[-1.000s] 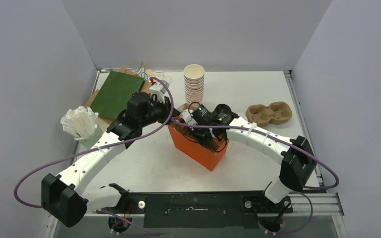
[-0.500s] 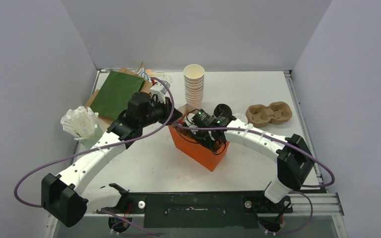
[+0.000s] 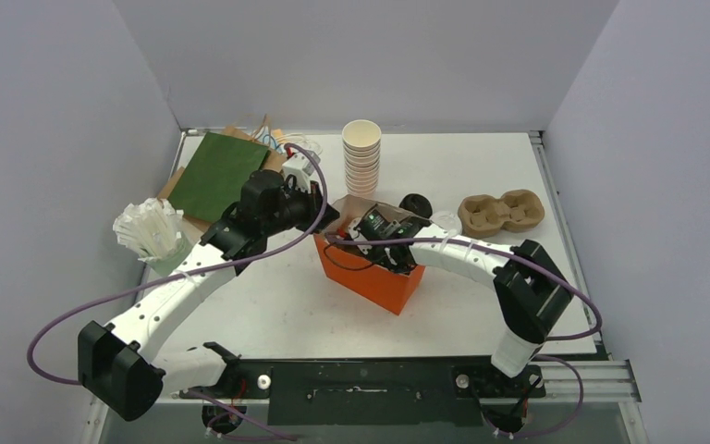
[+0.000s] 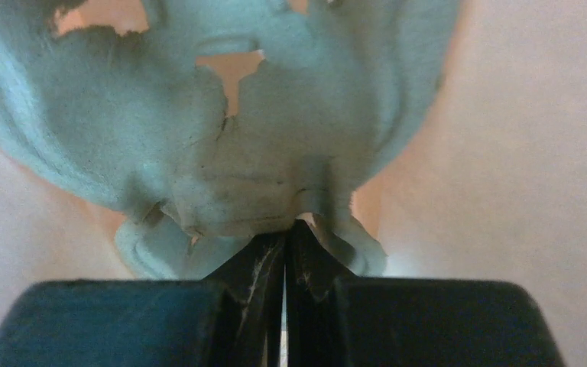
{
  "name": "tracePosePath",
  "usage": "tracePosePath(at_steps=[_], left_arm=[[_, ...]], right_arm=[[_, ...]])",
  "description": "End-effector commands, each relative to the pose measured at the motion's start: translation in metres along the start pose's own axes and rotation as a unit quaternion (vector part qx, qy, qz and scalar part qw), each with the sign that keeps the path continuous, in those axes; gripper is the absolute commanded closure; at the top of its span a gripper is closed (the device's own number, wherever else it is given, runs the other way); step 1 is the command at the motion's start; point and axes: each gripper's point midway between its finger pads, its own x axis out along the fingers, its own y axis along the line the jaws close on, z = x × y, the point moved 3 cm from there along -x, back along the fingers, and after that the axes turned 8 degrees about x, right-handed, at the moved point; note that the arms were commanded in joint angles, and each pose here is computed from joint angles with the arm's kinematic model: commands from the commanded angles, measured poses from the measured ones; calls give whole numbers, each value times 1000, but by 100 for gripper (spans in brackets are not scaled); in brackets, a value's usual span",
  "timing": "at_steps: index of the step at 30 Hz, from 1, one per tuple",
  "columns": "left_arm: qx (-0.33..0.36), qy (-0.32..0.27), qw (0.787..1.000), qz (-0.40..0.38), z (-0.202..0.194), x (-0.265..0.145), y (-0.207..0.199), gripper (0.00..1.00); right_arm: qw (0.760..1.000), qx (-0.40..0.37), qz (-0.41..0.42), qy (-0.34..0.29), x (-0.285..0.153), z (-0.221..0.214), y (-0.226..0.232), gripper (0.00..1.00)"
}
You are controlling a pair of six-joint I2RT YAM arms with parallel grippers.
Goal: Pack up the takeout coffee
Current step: Adjust the takeout bag at the center of the board.
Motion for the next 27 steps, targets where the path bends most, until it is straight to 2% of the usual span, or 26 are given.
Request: tracePosePath(at_steps=[1,20,27], left_arm=[[27,-20,999,8,24,-5,-4,100],[18,-17,999,27,28,1,-1,100],[19,-16,999,25,27,2,-1,100]], right_arm=[[1000,0,-6,-10,8,0,-3,100],[999,4,10,30,47,-23,5,100],[1000,0,6,29,45,-19,4,100]])
